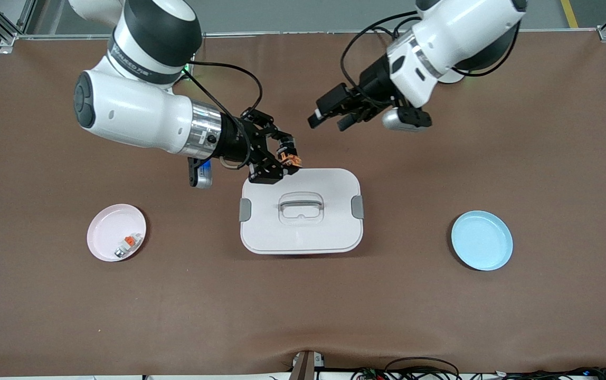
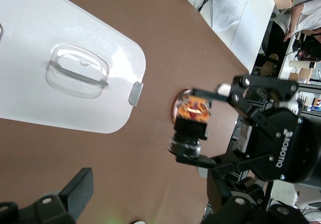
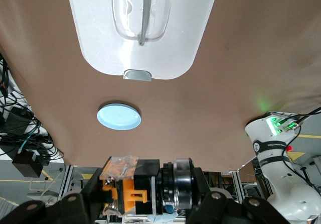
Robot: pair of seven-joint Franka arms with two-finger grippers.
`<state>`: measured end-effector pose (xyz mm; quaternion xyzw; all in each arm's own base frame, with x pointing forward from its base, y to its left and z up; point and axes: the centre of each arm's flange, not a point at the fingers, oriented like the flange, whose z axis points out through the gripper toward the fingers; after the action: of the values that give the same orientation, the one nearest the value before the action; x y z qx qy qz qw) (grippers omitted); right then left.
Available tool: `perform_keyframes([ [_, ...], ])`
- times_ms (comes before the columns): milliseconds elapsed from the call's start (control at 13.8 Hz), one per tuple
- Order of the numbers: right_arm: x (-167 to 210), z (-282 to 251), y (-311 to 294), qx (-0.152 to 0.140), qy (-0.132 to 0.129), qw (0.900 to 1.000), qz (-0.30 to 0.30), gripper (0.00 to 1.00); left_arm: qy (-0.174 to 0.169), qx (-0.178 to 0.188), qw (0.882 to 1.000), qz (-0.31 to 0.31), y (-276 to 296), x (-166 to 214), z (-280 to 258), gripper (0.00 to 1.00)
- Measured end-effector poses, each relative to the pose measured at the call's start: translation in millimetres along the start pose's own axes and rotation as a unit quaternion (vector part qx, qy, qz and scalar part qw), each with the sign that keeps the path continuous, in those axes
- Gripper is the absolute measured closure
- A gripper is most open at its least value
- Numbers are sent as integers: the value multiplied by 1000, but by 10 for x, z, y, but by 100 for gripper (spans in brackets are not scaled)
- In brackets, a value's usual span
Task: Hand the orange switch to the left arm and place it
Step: 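Carry the switch over the box while the left gripper reaches toward it, then close the left gripper on the switch beside the right gripper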
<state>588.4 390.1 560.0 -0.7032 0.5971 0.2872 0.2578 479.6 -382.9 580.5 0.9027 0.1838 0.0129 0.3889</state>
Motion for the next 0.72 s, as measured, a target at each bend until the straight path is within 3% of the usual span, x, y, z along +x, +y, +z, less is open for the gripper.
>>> perform_keyframes([
  [290,-93,186,0,15,5,1000,-2,27,9,-14,1000,-2,80,-123,164,0],
  [725,-143,337,74,-1,24,1000,-15,27,21,0,1000,2,-91,186,358,0],
])
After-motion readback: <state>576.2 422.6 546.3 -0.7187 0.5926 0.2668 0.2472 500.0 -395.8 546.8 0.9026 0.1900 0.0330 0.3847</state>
